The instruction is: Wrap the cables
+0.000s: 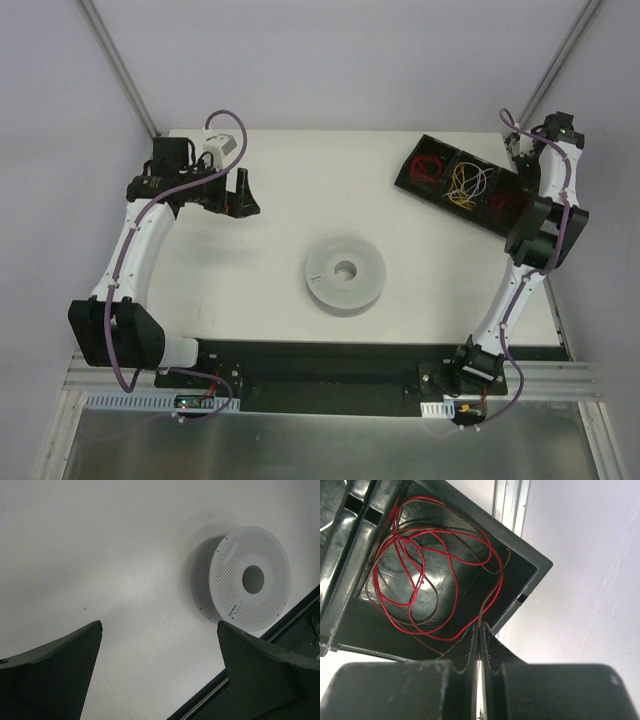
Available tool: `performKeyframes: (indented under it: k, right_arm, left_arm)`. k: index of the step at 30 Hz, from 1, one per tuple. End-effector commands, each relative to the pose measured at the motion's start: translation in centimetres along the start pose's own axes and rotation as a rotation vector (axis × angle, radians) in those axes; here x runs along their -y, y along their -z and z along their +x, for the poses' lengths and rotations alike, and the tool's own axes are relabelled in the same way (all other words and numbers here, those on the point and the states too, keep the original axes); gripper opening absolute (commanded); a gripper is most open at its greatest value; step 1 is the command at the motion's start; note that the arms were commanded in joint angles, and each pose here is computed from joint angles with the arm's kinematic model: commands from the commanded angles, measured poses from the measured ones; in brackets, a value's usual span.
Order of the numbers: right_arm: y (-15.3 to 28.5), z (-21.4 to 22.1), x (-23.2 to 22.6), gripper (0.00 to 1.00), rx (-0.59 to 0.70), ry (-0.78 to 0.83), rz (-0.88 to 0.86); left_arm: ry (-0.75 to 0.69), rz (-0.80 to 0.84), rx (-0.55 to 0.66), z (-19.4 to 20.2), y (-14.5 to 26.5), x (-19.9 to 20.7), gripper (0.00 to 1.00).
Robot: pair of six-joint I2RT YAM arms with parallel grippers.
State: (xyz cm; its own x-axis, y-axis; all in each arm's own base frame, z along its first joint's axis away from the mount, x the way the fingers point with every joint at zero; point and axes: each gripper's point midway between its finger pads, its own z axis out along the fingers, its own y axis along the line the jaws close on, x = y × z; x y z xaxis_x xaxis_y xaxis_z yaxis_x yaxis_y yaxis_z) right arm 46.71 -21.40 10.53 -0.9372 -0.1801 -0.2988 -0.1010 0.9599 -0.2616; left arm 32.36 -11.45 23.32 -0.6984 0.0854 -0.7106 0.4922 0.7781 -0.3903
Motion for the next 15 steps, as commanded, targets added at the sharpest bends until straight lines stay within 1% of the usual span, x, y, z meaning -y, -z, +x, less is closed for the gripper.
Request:
performKeyframes:
  k: [1, 6, 9, 13, 15]
  right_arm:
    - [5.5, -2.5, 1.5, 0.01, 0.125, -0.004, 0.066]
    - [13.1, -4.5, 2.5, 0.01, 0.306, -0.03, 0.117]
    - [17.3, -4.9, 2.9, 0.01, 0.394, -0.04, 0.151]
    - [21.9, -5.2, 3.7, 0.01, 0.495, -0.07, 0.195]
    - [24.1, -5.9, 3.4, 0.01, 0.577, -0.073, 0.176]
  left_arm:
    - [-0.028, -0.006, 0.022, -1.0, 0.2, 0.2, 0.99]
    - [-0.033, -0.001, 0.043, -1.6, 0.7, 0.6, 0.99]
    - [-0.04, -0.003, 0.054, -1.7, 1.0, 0.9, 0.99]
    - [-0.046, -0.017, 0.065, -1.8, 1.5, 1.0, 0.99]
    - [-0.045, -0.018, 0.073, -1.9, 1.7, 1.2, 0.99]
